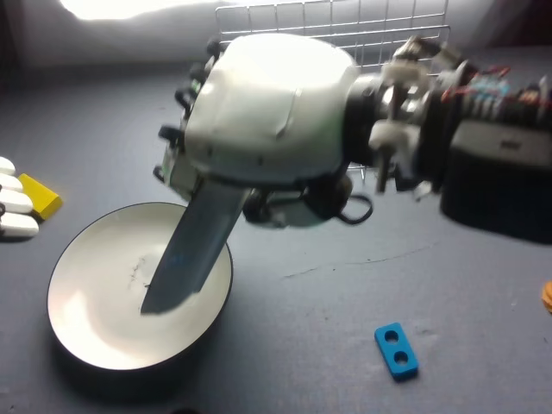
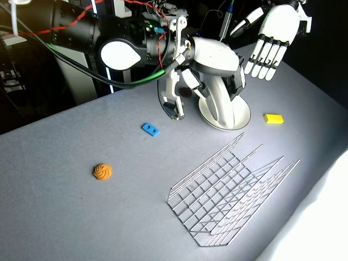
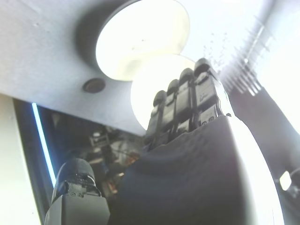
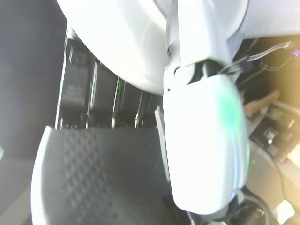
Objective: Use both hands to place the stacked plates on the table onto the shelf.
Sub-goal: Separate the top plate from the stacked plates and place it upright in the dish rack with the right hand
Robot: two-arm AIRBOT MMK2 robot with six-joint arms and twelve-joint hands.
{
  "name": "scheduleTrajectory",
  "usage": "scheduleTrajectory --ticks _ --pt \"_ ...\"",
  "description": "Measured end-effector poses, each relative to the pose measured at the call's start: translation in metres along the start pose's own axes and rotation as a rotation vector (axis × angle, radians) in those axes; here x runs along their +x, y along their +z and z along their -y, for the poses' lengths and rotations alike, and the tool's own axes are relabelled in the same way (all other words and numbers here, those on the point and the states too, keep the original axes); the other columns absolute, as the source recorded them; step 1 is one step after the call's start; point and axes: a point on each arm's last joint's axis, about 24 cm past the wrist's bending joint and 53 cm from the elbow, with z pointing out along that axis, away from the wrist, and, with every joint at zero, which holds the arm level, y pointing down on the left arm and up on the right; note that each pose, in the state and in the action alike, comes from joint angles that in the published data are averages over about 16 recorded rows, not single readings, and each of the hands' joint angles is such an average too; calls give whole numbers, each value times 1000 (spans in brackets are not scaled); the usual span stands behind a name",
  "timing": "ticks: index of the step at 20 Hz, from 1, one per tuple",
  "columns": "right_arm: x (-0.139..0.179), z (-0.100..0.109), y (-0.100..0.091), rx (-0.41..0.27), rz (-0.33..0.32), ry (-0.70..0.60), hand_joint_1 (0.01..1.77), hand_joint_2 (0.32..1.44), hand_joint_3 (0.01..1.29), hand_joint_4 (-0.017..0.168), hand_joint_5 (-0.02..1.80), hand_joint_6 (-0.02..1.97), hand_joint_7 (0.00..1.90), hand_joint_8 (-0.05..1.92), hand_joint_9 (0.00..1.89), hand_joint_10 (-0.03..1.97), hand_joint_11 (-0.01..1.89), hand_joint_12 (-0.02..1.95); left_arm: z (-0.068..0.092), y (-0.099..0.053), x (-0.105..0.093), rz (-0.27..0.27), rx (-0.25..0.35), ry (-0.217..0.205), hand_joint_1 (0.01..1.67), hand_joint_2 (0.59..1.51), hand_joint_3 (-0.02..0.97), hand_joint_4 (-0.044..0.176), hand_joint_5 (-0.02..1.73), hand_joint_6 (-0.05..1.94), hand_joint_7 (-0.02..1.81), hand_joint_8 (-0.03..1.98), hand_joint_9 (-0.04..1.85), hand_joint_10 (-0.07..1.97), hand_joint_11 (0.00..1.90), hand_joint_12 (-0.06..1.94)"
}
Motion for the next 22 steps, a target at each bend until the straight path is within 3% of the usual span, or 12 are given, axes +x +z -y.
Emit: scheduleTrajectory --ticks 11,22 --pt "-73 25 -41 83 143 251 1362 941 16 0 996 893 1112 673 1045 1012 777 1033 -1 -7 -5 16 0 1 16 1023 17 7 21 20 20 15 20 8 15 11" --pt "-120 71 -71 106 280 521 1373 942 16 -4 997 826 1129 677 1039 1038 773 1102 -3 -2 -6 4 15 13 16 1026 17 6 18 20 30 15 20 7 15 11"
